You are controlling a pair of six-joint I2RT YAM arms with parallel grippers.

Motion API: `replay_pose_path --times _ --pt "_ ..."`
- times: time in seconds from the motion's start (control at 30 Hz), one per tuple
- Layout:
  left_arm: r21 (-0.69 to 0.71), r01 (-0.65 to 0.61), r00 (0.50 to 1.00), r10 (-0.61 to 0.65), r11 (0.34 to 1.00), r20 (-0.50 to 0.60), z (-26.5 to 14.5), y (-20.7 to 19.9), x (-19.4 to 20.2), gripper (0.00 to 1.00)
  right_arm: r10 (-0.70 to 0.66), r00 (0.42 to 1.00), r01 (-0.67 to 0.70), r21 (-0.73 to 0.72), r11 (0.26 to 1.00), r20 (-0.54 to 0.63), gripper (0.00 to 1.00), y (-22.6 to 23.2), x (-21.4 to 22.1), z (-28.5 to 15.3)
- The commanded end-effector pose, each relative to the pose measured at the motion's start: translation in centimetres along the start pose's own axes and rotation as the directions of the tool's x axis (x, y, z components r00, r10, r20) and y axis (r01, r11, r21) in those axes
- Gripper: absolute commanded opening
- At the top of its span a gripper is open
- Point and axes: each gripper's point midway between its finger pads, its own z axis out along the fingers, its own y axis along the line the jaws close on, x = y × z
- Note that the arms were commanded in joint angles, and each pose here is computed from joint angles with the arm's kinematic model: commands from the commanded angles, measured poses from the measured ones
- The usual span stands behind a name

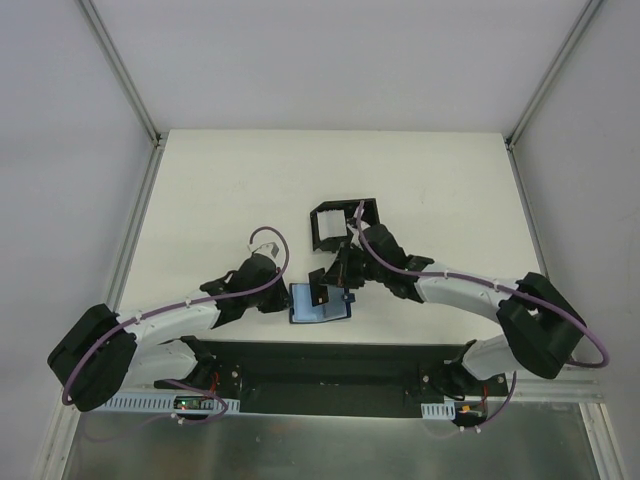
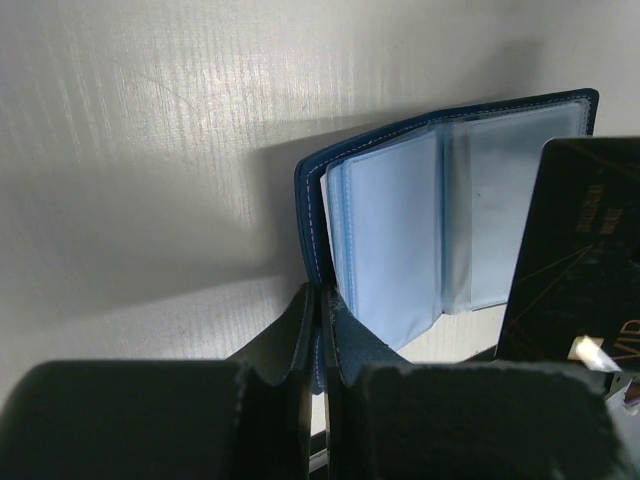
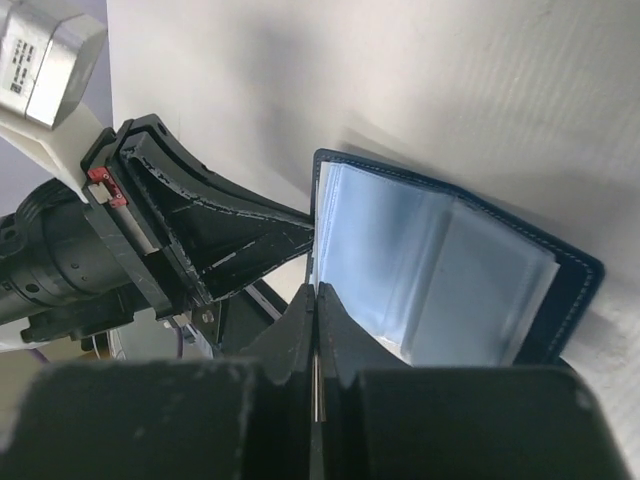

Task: Put the credit cards into the card holder
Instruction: Insert the credit card into the card holder.

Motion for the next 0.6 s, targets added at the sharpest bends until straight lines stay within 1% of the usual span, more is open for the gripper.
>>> replay_pose_path --times 0.0,0.13,0.2,0.57 --pt "-0.013 0.014 0.999 -0.013 1.000 0.039 0.0 0.3 -0.7 0.00 0.040 0.997 -0.035 -0.073 0.997 0.070 0.01 1.5 -0.5 1.0" --pt "-0.020 0.043 0.999 -0.042 0.999 0.032 0.0 0.7 -0.2 0.00 0.057 0.998 -0.053 -0.096 0.994 0.041 0.00 1.6 0.1 1.5" --pt "-0.043 0.058 0.997 -0.056 0.997 0.053 0.0 1.4 -0.4 0.00 0.048 0.998 -0.043 -0.104 0.994 0.040 0.00 1.9 0.0 1.5" --pt "-0.055 0.039 0.998 -0.037 0.998 0.048 0.3 1.3 -0.6 0.00 0.025 0.997 -0.019 -0.088 0.996 0.068 0.00 1.1 0.2 0.9"
